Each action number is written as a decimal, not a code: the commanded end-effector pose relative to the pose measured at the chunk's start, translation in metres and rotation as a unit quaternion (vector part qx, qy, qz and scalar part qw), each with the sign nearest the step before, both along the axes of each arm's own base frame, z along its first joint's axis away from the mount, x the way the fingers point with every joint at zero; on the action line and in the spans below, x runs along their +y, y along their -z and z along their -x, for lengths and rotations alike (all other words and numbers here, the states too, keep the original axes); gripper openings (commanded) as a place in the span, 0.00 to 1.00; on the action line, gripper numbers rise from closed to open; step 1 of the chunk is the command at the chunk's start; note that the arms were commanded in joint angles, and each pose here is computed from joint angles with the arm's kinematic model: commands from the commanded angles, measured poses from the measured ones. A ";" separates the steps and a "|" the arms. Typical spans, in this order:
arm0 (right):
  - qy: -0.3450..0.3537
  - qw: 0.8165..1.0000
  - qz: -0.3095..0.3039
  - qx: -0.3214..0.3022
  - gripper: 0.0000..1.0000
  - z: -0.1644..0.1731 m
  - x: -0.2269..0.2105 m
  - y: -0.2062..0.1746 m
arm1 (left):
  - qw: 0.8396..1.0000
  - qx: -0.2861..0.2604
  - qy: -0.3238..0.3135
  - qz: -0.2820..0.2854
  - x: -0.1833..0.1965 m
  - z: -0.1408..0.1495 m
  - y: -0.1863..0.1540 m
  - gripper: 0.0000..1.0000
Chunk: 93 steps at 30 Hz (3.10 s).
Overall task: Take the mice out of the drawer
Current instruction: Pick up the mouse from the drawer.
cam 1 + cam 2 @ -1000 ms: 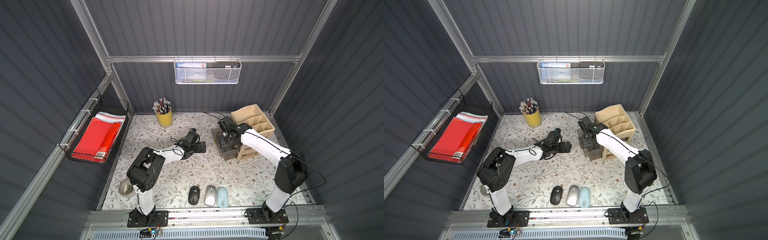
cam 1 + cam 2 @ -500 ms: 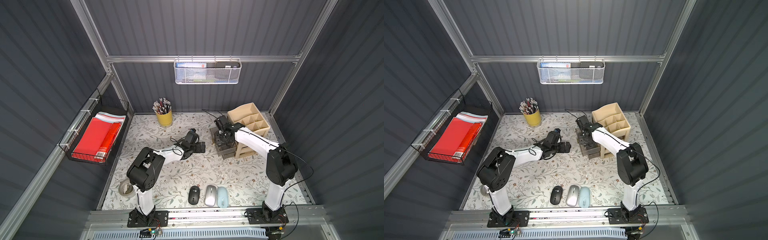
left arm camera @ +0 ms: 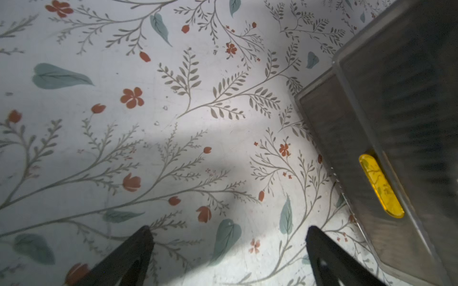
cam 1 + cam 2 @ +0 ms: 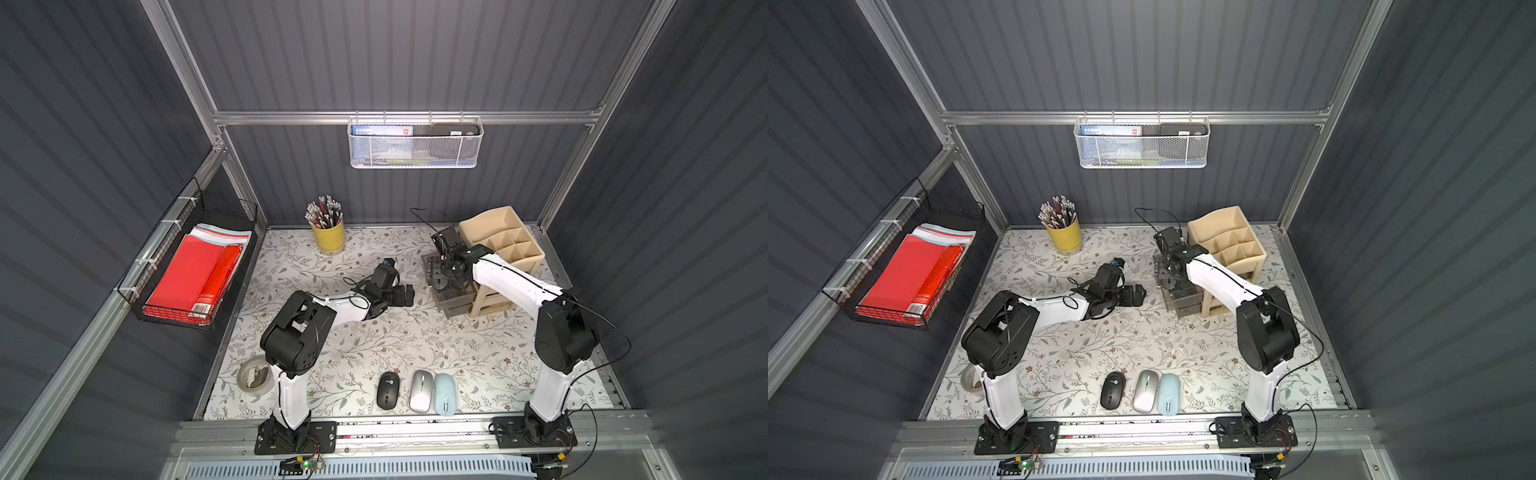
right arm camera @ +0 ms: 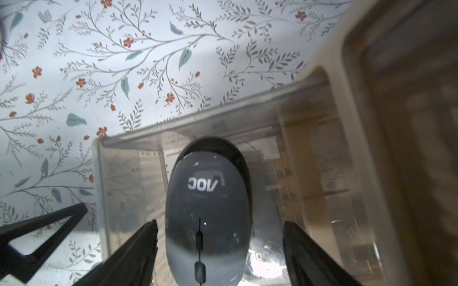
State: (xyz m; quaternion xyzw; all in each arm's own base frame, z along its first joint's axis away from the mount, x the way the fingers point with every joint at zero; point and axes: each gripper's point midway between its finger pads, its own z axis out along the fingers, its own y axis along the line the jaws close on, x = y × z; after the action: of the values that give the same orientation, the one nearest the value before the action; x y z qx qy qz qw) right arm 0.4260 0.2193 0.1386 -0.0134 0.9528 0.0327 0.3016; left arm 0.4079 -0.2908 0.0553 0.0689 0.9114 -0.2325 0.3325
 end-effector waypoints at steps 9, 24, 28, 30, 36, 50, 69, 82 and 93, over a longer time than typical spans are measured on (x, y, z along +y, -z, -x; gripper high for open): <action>0.006 0.999 0.020 0.040 0.85 -0.008 -0.003 0.036 | 0.991 -0.045 0.065 0.103 -0.048 -0.011 -0.035 0.99; 0.019 0.992 0.088 0.086 0.72 0.008 -0.028 0.058 | 0.986 -0.059 0.101 0.118 -0.083 -0.003 -0.050 0.99; 0.016 0.992 0.085 0.093 0.60 0.010 -0.027 0.065 | 0.986 -0.060 0.103 0.118 -0.084 -0.002 -0.051 0.99; 0.014 0.992 0.085 0.095 0.61 0.011 -0.027 0.066 | 0.986 -0.059 0.103 0.116 -0.083 -0.002 -0.051 0.99; 0.002 0.988 0.089 0.127 0.76 0.017 -0.033 0.082 | 0.986 -0.057 0.105 0.115 -0.084 0.000 -0.049 0.99; -0.015 0.984 0.085 0.155 0.40 0.020 -0.036 0.098 | 0.986 -0.058 0.105 0.113 -0.083 0.001 -0.048 0.99; -0.060 0.982 0.129 0.124 0.81 0.025 -0.041 0.038 | 0.986 -0.058 0.103 0.117 -0.082 0.002 -0.052 0.99; -0.032 0.989 0.102 0.105 0.81 0.006 -0.091 0.012 | 0.992 -0.075 0.075 0.070 -0.057 0.006 -0.067 0.99; 0.003 0.990 0.104 0.098 0.57 0.001 -0.115 0.010 | 0.994 -0.075 0.064 0.052 -0.047 0.008 -0.063 0.99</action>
State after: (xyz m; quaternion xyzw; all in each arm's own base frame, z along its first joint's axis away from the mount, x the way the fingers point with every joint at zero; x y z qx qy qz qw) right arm 0.4280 0.1113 0.1341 -0.0444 0.9738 -0.0494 0.2176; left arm 0.4036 -0.3416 0.1134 0.1212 0.8644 -0.3037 0.3818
